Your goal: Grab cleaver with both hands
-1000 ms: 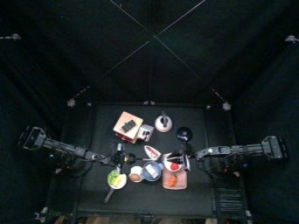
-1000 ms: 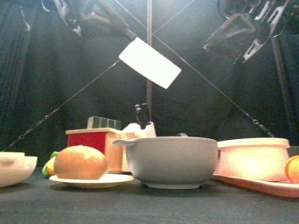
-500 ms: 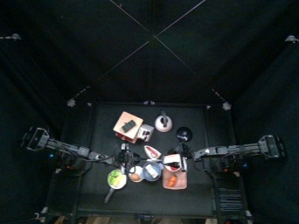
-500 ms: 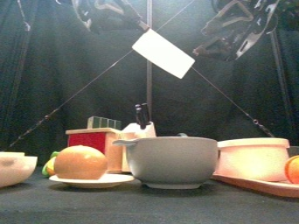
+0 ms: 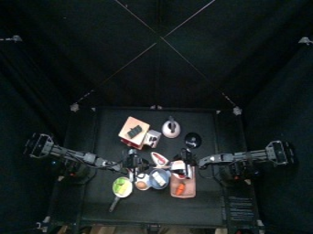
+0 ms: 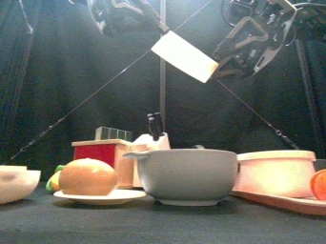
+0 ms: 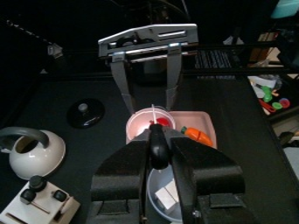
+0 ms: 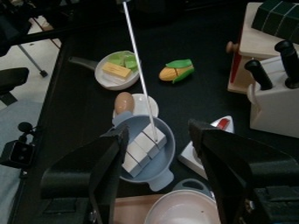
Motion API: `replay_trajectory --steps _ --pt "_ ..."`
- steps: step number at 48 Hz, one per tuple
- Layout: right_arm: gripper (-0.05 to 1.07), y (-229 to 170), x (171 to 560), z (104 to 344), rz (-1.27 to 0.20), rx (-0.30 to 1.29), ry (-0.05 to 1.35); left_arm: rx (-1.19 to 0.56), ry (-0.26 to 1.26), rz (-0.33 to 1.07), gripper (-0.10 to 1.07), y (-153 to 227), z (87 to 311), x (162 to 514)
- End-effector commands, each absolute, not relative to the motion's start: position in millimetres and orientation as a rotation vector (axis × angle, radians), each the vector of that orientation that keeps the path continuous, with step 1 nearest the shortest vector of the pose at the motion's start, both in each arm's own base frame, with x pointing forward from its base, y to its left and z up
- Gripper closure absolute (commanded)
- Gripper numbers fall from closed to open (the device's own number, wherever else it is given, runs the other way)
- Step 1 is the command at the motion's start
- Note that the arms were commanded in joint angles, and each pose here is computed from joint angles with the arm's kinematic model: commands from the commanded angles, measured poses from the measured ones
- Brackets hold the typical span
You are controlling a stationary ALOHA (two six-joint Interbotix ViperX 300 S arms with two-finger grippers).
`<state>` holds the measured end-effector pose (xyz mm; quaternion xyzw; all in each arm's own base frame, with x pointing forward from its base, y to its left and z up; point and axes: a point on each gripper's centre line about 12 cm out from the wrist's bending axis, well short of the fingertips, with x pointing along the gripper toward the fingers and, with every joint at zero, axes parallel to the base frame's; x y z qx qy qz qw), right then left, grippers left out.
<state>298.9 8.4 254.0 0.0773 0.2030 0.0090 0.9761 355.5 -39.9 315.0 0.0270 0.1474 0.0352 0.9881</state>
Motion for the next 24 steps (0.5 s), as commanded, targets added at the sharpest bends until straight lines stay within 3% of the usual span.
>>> replay_trajectory --steps 1,14,24 --pt "0.13 6 304 264 0.01 0.162 0.384 0.046 0.267 0.075 0.42 -39 327 359" --pt "0.16 6 312 262 0.006 0.187 0.394 0.045 0.272 0.084 0.42 -36 325 362" --pt "0.3 6 318 262 0.011 0.198 0.398 0.045 0.271 0.084 0.42 -37 326 362"
